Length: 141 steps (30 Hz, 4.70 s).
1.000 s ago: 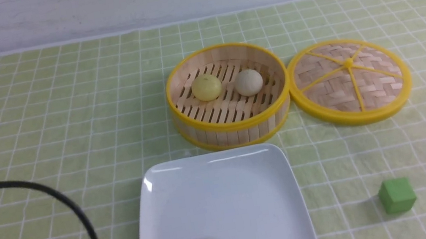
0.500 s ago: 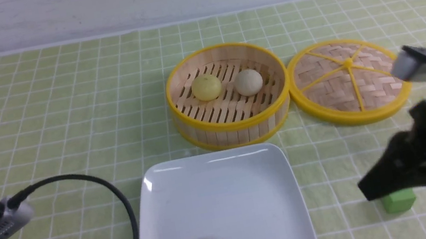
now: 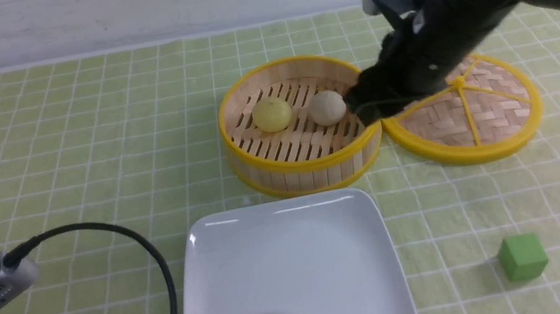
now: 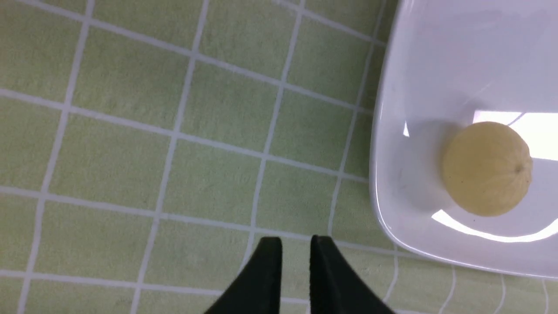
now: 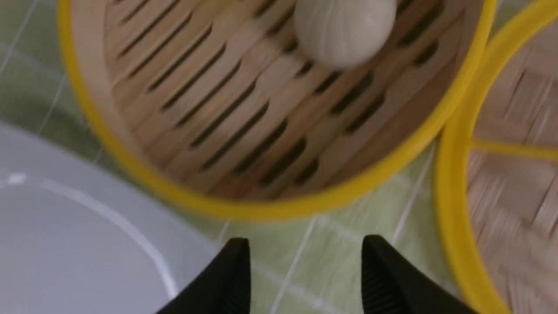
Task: Put the steamed buns into the plate on the green tablecloth.
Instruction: 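Reach toward a bun in the bamboo steamer with the right gripper, then move the steamed bun from the bamboo steamer onto the white plate with the right gripper, then reach into the bamboo steamer and grasp a bun with the left gripper, then carry the bun from the bamboo steamer to the plate with the left gripper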
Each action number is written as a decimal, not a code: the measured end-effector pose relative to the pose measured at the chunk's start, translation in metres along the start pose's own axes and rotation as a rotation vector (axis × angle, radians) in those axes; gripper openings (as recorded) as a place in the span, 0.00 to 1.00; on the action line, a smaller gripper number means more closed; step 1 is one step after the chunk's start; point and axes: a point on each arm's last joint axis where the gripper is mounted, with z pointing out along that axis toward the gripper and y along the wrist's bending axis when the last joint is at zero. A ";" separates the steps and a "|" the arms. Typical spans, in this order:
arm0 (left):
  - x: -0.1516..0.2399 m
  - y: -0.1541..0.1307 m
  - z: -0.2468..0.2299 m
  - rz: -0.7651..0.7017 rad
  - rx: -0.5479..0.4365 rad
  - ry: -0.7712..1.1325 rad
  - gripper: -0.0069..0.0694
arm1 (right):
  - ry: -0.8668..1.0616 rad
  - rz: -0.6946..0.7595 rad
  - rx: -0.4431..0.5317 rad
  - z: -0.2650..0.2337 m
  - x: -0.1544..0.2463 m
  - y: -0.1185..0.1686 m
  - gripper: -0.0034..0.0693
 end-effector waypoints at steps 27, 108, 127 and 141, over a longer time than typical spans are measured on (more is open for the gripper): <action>-0.003 0.004 0.000 0.043 -0.043 -0.035 0.40 | 0.096 -0.023 -0.183 -0.042 -0.021 0.037 0.08; -0.236 -0.237 0.209 0.573 0.101 -0.024 0.64 | 0.131 -0.197 -0.049 -0.159 0.225 0.025 0.06; -0.246 -0.254 0.114 0.578 0.123 -0.098 0.12 | 0.129 -0.167 -0.077 -0.159 0.225 0.028 0.07; -0.160 -0.202 -0.027 0.624 0.117 0.069 0.12 | 0.130 -0.158 -0.086 -0.159 0.225 0.028 0.09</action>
